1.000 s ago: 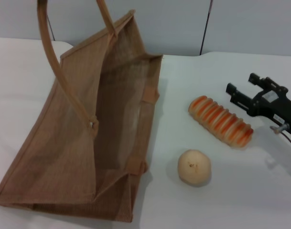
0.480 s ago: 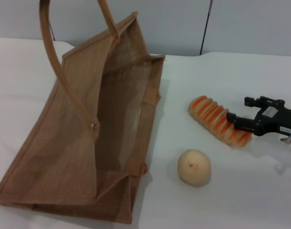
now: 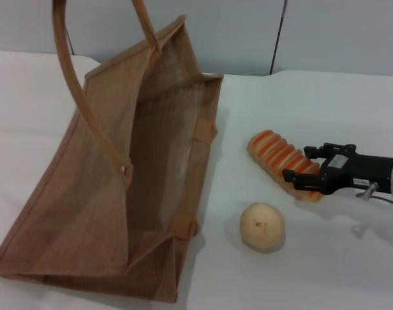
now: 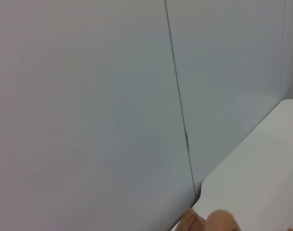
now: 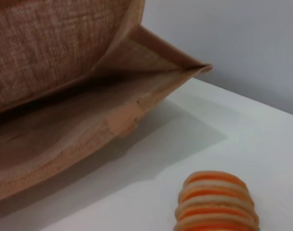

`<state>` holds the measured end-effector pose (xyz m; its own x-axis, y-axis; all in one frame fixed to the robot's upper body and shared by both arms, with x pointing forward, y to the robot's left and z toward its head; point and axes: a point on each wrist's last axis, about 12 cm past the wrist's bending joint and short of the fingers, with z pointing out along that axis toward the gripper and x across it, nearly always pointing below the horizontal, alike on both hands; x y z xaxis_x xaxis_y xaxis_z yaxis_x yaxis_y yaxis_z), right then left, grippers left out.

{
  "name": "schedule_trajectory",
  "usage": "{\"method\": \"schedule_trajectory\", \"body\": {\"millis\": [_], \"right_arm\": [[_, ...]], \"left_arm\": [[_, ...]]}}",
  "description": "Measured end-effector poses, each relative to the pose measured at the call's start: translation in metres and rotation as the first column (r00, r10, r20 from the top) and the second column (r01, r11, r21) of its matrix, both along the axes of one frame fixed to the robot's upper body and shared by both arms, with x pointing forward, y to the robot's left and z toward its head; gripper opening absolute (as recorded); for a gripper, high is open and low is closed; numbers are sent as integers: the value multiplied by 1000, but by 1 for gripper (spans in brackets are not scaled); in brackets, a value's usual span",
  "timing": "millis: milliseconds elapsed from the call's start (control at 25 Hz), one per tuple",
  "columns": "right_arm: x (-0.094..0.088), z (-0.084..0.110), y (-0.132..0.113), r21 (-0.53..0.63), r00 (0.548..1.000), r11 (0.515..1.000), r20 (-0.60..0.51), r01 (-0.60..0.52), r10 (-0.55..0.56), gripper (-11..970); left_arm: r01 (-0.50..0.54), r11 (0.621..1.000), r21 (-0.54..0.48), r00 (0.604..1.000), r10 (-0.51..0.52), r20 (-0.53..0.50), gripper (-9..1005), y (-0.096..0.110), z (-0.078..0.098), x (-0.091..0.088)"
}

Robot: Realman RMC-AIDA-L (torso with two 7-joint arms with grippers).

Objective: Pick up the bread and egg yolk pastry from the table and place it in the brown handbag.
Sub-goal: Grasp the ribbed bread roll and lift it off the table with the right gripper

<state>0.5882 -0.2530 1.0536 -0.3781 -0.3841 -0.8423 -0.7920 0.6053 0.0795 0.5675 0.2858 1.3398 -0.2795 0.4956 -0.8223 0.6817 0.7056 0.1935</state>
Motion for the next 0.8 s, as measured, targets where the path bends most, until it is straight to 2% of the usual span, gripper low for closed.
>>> {"method": "schedule_trajectory", "body": {"millis": [440, 800], "right_arm": [[3, 0, 2, -18, 1000, 1000, -11, 11, -12, 795], [8, -5, 11, -83, 999, 996, -40, 16, -20, 796]], "left_arm": [[-5, 1000, 3, 1000, 5, 1, 121, 0, 1, 0], [-1, 1000, 4, 1000, 1, 2, 121, -1, 1, -1]]}}
